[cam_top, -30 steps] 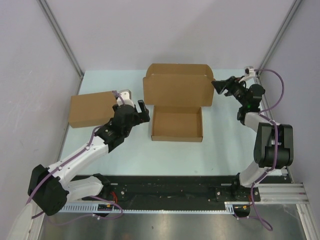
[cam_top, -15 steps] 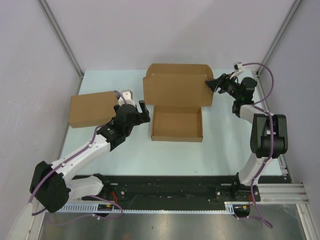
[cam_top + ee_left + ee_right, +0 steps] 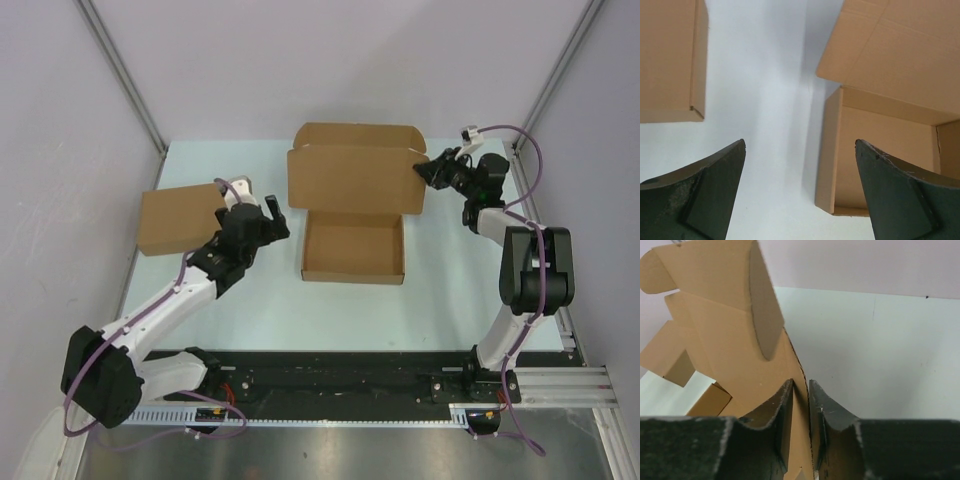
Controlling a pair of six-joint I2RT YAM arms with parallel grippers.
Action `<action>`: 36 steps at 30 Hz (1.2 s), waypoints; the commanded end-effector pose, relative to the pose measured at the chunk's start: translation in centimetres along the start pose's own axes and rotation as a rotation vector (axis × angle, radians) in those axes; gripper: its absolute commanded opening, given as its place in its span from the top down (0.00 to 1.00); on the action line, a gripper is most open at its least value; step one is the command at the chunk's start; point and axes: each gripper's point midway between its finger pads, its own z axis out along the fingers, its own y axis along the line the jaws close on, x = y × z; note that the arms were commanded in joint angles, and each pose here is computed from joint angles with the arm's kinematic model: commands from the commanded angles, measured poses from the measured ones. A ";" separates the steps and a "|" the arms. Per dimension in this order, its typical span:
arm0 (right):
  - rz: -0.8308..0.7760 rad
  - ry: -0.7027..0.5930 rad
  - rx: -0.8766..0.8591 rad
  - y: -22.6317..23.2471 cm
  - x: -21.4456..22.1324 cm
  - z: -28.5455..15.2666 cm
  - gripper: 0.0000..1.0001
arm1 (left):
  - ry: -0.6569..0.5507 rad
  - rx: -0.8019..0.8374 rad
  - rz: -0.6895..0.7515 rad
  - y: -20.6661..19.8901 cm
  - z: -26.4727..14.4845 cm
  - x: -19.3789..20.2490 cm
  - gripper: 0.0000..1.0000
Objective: Fold the paper box
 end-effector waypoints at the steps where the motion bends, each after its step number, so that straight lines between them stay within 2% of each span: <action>1: -0.078 -0.024 -0.008 1.7 -2.3 0.5 0.78 | -0.111 -0.037 -0.089 1.4 -0.5 -4.8 0.05; 7: -0.144 0.004 -0.032 4.6 -2.2 0.8 0.89 | -0.139 0.010 -0.125 2.2 2.1 -7.0 0.00; 10: -0.183 0.022 -0.029 5.5 -2.4 0.5 0.92 | -0.201 0.128 -0.143 1.3 3.4 -9.4 0.00; 15: -0.228 0.036 -0.020 6.6 -2.5 0.0 0.94 | -0.213 0.314 -0.094 0.1 5.0 -10.8 0.00; 18: -0.233 0.038 -0.016 7.0 -2.8 -0.4 0.94 | -0.197 0.374 -0.064 -0.1 6.3 -10.8 0.00; 22: -0.238 0.043 -0.024 7.6 -2.7 -0.5 0.96 | -0.236 0.499 -0.015 -1.4 6.7 -10.9 0.00; 28: -0.232 0.065 -0.041 8.0 -1.8 -0.3 1.00 | -0.246 0.679 -0.012 -2.9 8.2 -10.5 0.00; 36: -0.235 0.060 -0.047 8.2 -1.9 -0.3 1.00 | -0.220 0.762 -0.019 -2.5 11.9 -9.7 0.03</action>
